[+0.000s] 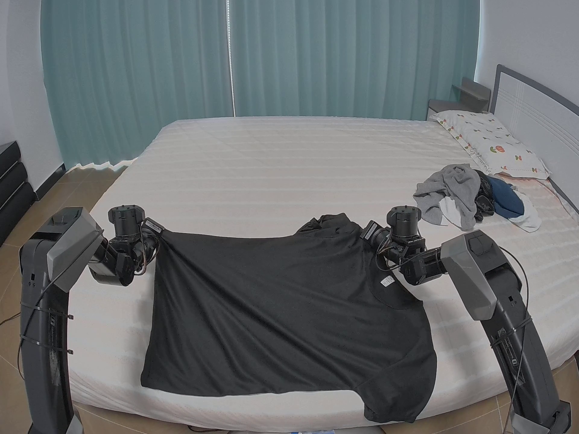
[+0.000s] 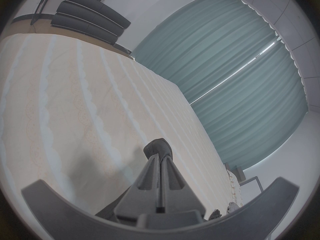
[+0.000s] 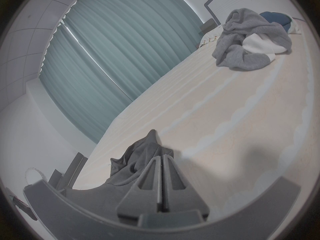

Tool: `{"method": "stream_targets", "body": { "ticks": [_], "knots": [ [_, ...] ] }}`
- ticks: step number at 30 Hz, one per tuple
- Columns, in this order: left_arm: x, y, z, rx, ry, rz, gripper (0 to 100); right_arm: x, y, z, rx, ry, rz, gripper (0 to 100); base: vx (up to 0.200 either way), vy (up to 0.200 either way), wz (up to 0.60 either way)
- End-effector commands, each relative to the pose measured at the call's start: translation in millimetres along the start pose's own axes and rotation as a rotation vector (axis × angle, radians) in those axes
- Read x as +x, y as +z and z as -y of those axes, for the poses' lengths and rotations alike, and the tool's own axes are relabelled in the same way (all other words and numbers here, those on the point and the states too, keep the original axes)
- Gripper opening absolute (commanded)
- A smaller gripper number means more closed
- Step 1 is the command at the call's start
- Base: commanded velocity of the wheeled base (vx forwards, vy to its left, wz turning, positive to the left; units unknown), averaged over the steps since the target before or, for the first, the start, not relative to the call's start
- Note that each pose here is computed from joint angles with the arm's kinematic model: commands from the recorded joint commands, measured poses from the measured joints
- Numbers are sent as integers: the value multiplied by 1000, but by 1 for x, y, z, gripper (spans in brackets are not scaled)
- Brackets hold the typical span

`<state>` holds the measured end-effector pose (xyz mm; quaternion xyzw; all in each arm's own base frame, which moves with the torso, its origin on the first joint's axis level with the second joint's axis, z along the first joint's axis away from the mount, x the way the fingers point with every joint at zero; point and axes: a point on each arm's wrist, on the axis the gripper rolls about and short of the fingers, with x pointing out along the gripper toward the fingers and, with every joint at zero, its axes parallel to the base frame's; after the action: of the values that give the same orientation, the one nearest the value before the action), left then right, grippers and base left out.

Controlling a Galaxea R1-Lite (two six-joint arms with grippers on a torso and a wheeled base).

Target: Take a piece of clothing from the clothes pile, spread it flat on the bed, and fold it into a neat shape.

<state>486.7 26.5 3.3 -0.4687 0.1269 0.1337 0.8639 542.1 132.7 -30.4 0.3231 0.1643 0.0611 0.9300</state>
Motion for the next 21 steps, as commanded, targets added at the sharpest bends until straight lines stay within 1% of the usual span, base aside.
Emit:
{"method": "stream_targets", "body": {
  "ticks": [1, 5, 6, 9, 11, 15, 21],
  "knots": [
    [4, 3, 5, -2, -22, 16, 0, -3, 14, -3, 2, 8, 30, 0, 0, 0, 0],
    [8, 5, 6, -4, -29, 33, 0, -3, 21, -3, 2, 18, 64, 0, 0, 0, 0],
    [11, 8, 6, -9, -34, 65, 0, -4, 24, -3, 2, 22, 83, 0, 0, 0, 0],
    [13, 8, 5, -10, -50, 82, 0, -4, 27, -1, -17, 17, 94, 0, 0, 0, 0],
    [13, 6, 5, -11, -56, 81, 0, -4, 29, 0, -37, 13, 103, 0, 0, 0, 0],
    [18, 0, 2, -9, -57, 73, 0, -4, 33, 2, -50, 8, 139, 0, 0, 0, 0],
    [21, -3, -1, -6, -56, 63, 0, -5, 37, 4, -77, 12, 163, 0, 0, 0, 0]
  ]
}}
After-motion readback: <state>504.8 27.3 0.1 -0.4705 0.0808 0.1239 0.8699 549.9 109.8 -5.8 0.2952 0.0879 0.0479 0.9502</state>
